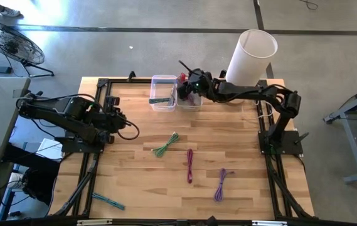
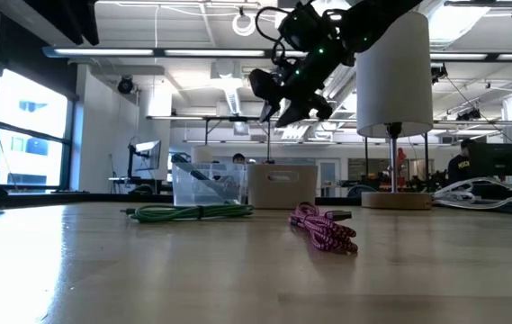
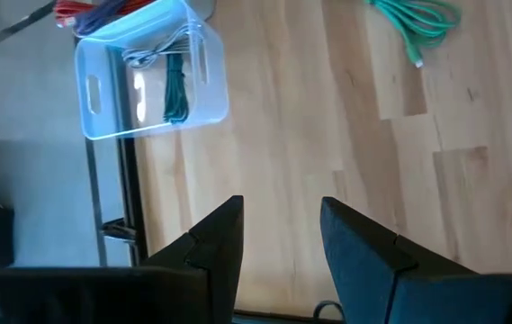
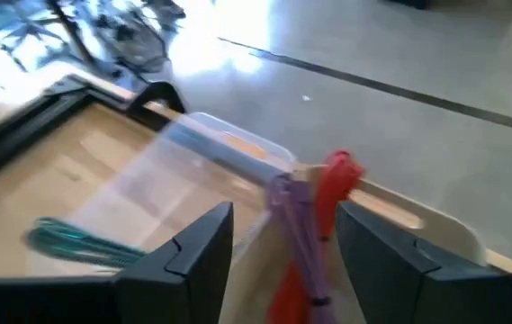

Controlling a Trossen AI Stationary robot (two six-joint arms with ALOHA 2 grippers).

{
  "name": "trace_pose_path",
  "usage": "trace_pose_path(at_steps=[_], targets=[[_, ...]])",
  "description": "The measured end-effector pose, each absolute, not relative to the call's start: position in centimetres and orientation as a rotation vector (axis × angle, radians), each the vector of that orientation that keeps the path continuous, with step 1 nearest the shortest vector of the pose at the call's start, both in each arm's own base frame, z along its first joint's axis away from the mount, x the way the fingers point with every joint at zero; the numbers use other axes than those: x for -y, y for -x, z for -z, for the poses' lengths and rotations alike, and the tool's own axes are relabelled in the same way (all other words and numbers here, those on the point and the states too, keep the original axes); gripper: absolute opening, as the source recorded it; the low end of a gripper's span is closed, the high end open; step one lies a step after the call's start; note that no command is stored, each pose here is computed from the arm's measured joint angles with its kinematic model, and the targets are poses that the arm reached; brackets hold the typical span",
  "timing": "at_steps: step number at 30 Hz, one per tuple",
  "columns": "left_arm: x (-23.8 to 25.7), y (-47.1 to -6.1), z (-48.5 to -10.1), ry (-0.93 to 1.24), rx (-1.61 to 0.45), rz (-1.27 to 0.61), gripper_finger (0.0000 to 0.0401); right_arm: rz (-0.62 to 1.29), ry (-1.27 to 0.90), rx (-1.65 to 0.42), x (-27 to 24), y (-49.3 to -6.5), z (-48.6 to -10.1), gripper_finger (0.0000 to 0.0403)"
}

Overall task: Pick & Place USB Port
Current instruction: Put the green charger cable into the gray bin

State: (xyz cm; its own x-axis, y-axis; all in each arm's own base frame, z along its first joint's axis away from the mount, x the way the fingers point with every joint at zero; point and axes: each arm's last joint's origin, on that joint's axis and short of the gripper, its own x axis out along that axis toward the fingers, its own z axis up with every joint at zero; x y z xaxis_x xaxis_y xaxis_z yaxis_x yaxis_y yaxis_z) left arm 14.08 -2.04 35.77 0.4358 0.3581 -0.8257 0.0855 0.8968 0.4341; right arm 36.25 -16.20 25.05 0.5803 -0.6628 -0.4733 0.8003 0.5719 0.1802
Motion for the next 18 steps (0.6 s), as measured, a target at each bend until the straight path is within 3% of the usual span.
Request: trace_pose_path(at_steps=[3, 11, 18], targets=[[2.1, -14.1, -35.8, -0.447, -1.118, -0.172, 0.0144, 0.737, -0.392, -0.336, 15.7, -36.7, -26.1, 0.0188], [2.2, -14.1, -35.7, -0.455, -1.129, -0.094, 0.0144, 0.09, -0.302, -0.154, 11.6, -37.0, -31.3, 0.0188], [2.7, -15.0, -36.1, -0.459, -1.036, 0.019, 0.0144, -0.233, -0.224, -0.094, 5.1, -34.9, -35.9, 0.0188]])
